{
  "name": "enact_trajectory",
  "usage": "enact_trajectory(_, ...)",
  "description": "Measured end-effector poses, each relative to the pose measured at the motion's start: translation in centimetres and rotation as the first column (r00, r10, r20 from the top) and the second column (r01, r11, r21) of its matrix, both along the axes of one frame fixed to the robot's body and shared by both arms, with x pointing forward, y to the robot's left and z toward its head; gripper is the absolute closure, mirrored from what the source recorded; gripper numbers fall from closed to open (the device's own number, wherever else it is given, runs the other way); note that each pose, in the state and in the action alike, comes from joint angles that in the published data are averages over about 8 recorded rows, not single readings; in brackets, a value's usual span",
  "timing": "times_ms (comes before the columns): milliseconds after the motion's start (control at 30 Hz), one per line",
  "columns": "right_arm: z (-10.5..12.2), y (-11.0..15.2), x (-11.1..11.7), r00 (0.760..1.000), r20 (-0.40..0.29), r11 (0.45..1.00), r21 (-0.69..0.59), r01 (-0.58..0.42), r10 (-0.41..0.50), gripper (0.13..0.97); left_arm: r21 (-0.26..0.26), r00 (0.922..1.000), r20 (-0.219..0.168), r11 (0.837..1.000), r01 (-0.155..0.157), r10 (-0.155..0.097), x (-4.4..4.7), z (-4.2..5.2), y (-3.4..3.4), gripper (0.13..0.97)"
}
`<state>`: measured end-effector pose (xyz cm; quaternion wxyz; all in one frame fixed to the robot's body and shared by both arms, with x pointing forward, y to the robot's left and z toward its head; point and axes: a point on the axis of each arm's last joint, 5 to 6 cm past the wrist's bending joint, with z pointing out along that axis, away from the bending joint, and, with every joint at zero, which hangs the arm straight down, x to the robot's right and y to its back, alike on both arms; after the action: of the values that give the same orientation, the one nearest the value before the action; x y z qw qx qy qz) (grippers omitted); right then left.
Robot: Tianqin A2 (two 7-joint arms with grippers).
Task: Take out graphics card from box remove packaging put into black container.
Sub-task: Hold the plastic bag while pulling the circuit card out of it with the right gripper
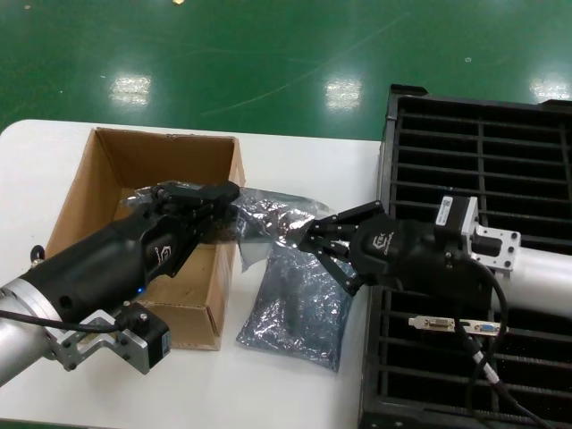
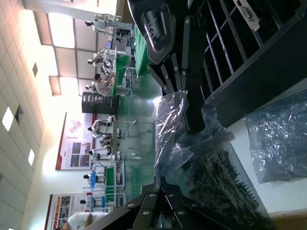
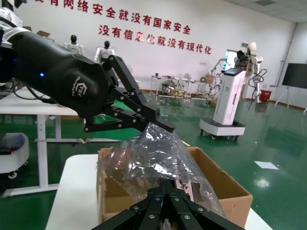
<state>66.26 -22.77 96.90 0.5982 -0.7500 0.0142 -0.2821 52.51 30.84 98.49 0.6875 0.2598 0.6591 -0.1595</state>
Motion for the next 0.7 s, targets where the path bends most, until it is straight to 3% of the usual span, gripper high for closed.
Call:
enact_trajectory(433,-0.2,-1.4,-1.1,0.997,-0.014,0.996,-0.043,-0.079,0.079,0.96,0.0,1.0,0.0,1.0,0.0,0.0,0.0,0.0,0.0,0.957)
enact_trajectory(700,-0.1,-2.3,-1.2,0.997,-0.008,0.997,-0.038,-0.072,0.072,0.961,0.0,1.0,0.0,1.0,0.0,0.0,0.0,0.0,0.0,0.957)
